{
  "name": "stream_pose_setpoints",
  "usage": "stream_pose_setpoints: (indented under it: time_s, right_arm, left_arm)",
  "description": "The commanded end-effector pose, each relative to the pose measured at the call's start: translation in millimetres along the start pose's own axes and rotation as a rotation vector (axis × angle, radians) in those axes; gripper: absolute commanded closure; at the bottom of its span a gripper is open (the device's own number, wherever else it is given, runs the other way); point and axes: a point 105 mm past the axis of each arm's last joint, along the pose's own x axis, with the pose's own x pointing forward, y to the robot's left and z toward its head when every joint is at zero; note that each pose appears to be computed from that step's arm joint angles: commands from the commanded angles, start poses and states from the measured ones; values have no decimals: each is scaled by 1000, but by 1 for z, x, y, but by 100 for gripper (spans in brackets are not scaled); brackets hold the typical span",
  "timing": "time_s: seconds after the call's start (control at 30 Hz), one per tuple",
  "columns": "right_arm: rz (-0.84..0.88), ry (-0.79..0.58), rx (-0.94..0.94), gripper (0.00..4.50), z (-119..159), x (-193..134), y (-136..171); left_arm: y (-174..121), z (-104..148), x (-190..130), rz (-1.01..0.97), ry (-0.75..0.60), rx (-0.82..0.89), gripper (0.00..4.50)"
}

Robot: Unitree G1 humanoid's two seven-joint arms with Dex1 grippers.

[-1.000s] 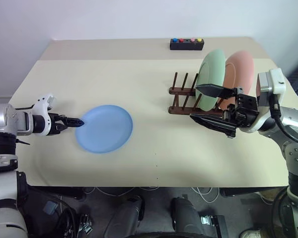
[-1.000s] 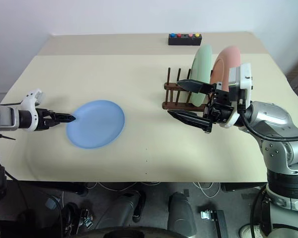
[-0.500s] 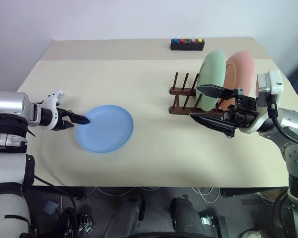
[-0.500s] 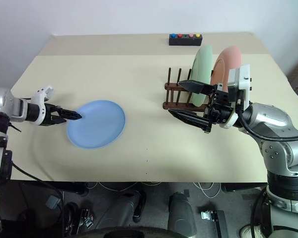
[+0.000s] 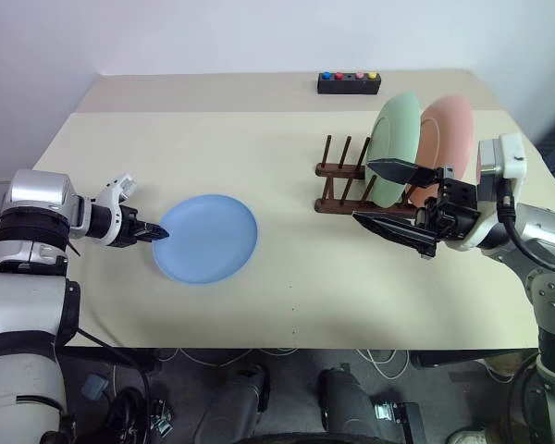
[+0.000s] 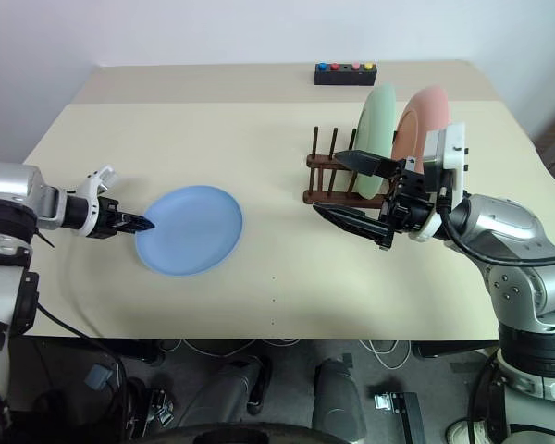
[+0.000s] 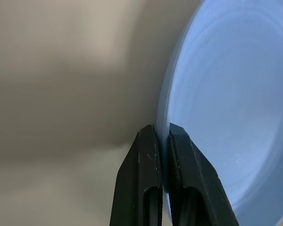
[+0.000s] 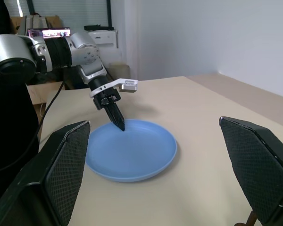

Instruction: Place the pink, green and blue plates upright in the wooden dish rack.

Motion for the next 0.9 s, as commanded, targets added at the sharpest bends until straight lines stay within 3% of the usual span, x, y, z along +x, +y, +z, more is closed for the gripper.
stream_pose_setpoints:
  time_s: [0.03, 0.17, 0.33, 0.43, 0.57, 0.77, 0.9]
  right_arm:
    - [21, 7, -70, 0, 7, 1, 5]
    - [49, 137, -154, 0, -9, 5, 10]
    - [59, 171, -278, 0, -5, 15, 9]
    - [93, 250, -570, 0, -3, 36, 10]
    - [111, 203, -804, 0, 7, 62, 15]
    - [43, 199, -1149, 0, 15, 85, 4]
    - [-30, 287, -1421, 0, 11, 98, -17]
  left_arm:
    - [-18, 17, -10, -66, -71, -22, 448]
    - [-33, 34, -26, -155, -186, -19, 448]
    - [-51, 53, -38, -259, -342, -27, 448]
    - [-75, 81, -51, -349, -568, -15, 448]
    - [-100, 102, -64, -421, -818, -77, 448]
    - [-123, 103, -67, -448, -1038, -161, 448]
    - [-151, 92, -62, -511, -1125, -184, 448]
